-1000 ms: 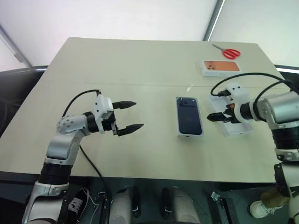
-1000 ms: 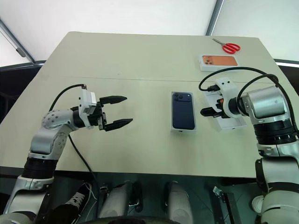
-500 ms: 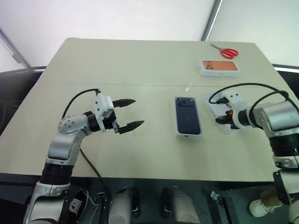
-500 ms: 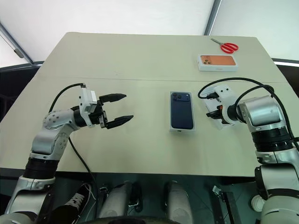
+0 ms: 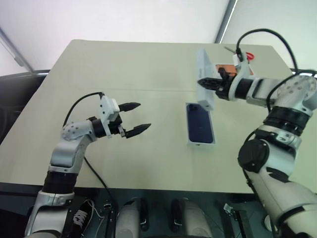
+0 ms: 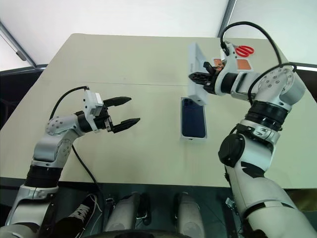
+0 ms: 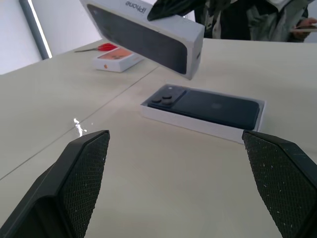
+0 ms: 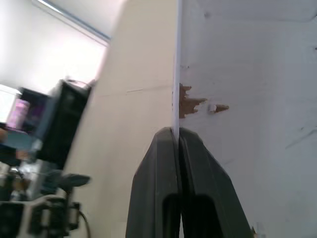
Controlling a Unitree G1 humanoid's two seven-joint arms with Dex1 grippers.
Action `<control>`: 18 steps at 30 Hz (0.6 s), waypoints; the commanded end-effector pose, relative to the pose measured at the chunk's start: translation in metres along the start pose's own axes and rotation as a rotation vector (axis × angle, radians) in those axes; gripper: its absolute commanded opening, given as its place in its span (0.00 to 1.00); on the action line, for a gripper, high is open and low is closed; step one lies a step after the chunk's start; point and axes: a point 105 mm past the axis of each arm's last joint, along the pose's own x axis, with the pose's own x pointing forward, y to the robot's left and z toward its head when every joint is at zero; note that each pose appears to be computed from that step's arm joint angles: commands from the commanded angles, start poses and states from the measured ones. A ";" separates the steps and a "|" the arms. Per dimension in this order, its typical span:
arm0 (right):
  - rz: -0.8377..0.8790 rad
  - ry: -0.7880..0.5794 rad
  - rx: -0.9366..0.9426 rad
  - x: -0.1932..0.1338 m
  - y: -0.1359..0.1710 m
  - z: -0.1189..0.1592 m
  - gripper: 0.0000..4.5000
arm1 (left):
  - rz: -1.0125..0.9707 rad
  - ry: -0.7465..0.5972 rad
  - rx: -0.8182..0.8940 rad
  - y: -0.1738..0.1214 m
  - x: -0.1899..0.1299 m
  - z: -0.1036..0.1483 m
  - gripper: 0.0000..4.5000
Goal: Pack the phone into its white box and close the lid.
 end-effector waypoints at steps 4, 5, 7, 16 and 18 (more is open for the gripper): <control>0.334 0.023 0.143 0.011 0.040 -0.048 0.00 | 0.078 -0.050 -0.004 0.011 0.005 0.012 1.00; 0.327 0.026 0.166 0.012 0.039 -0.055 0.00 | 0.081 -0.055 -0.003 0.011 0.006 0.013 1.00; 0.318 0.015 0.213 0.012 0.042 -0.068 0.00 | 0.098 -0.062 -0.006 0.012 0.009 0.015 1.00; 0.102 0.085 0.292 -0.004 0.008 -0.098 0.00 | 0.113 -0.030 -0.176 0.008 0.032 -0.014 0.50; 0.084 0.085 0.284 -0.004 0.006 -0.097 0.00 | 0.131 -0.019 -0.182 0.006 0.043 -0.025 0.28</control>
